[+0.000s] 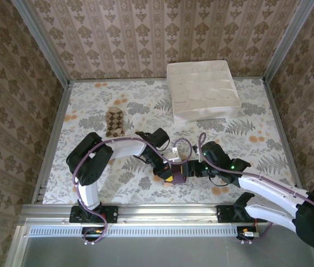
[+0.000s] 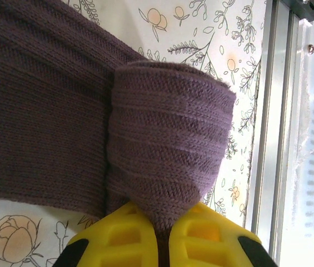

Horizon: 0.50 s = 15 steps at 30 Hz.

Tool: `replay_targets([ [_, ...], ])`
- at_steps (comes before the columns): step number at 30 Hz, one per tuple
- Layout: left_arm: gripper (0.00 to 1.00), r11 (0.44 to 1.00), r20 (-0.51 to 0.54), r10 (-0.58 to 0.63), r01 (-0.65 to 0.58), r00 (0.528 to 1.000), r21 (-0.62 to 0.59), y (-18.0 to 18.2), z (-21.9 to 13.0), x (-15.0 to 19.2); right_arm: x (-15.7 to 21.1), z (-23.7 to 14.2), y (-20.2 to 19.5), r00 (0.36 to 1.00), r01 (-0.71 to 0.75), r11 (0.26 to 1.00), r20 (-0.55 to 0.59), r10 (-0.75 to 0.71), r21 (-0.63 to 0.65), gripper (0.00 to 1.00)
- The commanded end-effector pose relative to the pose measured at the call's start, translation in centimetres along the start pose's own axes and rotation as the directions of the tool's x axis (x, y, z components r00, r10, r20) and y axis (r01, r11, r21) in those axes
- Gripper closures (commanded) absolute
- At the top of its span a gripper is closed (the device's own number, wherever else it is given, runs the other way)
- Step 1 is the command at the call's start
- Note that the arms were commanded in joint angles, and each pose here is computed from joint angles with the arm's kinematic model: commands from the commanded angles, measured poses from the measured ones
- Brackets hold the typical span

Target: Roll the socks

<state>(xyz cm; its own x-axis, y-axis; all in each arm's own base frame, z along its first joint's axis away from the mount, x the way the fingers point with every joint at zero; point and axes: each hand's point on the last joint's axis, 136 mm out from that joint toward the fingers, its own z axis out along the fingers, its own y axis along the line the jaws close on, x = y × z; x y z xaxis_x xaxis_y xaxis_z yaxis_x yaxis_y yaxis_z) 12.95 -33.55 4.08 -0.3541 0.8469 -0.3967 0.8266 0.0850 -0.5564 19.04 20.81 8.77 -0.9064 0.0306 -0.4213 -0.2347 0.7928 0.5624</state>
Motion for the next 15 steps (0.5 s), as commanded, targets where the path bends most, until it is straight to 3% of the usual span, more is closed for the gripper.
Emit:
replay_targets([
  [1, 1.00, 0.997, -0.046, -0.015, 0.012, 0.999, -0.071, 2.0, 0.5, 0.8, 0.3, 1.0, -0.5, 0.996, -0.088, 0.996, 0.022, 0.088, -0.005, 0.45],
  [15, 1.00, 0.996, -0.012, 0.038, -0.039, 0.999, -0.085, 2.0, 0.3, -0.2, 2.0, 4.0, -1.1, 0.992, -0.107, 0.993, -0.055, 0.110, 0.042, 0.48],
])
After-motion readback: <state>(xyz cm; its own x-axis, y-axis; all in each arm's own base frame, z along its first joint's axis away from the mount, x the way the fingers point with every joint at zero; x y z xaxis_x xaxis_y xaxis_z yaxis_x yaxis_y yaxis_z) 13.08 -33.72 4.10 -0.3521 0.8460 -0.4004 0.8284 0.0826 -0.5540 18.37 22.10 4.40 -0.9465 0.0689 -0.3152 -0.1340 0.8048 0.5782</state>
